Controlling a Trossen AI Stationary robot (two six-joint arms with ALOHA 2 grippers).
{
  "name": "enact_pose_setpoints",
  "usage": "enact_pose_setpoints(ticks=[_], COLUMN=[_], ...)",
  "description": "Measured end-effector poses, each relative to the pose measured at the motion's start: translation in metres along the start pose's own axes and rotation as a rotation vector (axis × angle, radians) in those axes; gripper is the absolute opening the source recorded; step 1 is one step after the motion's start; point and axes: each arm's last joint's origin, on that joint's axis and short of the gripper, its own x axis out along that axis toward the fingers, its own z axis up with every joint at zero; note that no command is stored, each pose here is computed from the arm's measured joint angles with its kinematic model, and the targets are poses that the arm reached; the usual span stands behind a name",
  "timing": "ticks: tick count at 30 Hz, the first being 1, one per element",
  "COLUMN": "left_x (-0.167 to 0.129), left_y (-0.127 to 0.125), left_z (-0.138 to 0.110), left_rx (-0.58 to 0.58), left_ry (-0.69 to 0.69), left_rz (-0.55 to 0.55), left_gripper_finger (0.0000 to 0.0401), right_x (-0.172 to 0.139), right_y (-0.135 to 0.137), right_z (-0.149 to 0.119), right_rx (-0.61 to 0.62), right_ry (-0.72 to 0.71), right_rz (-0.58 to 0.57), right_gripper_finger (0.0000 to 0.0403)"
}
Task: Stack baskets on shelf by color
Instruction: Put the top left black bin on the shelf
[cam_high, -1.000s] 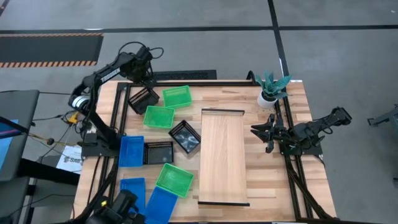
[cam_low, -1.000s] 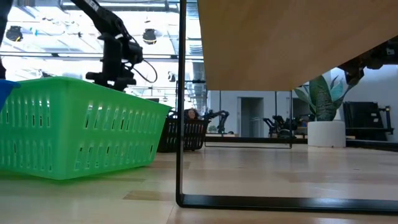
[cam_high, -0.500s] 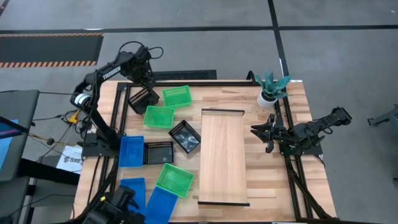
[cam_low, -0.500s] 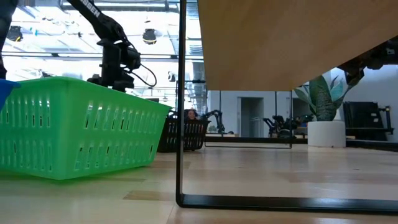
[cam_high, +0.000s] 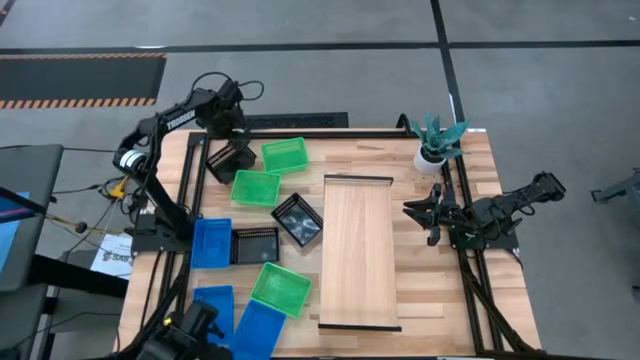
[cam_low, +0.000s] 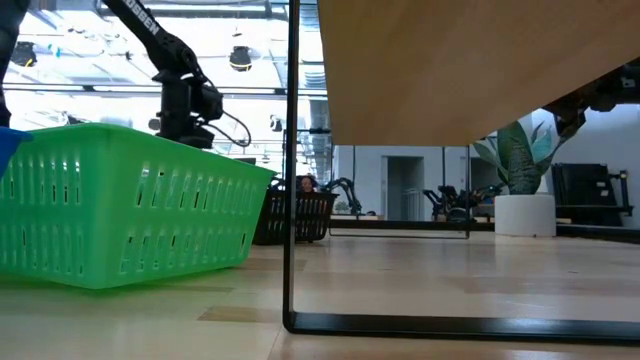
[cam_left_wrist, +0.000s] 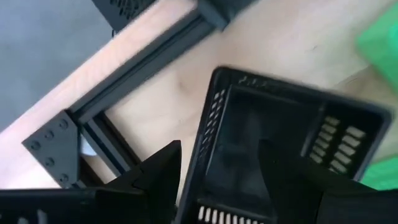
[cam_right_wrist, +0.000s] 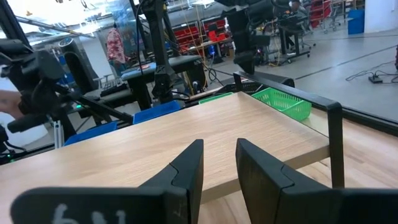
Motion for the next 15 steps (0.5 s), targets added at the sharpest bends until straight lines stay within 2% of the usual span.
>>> enact_pose_setpoints(ticks=[4, 15], left_x=[0.006, 0.029], left_y=[0.001, -0.002], left_z=[-0.003, -0.011], left_rx=[0.004, 0.019], left_ry=[0.009, -0.003], left_rz=[0.043, 0.011], left_gripper_finger=[0.0201, 0.02], right_x=[0.0, 0.0], right_y=[0.0, 0.0], right_z=[0.0, 0.0], right_rx=[-0.001, -0.001], right_ry=[0.0, 0.001], right_rz=[0.0, 0.0], right_gripper_finger=[0.0118, 0.0118])
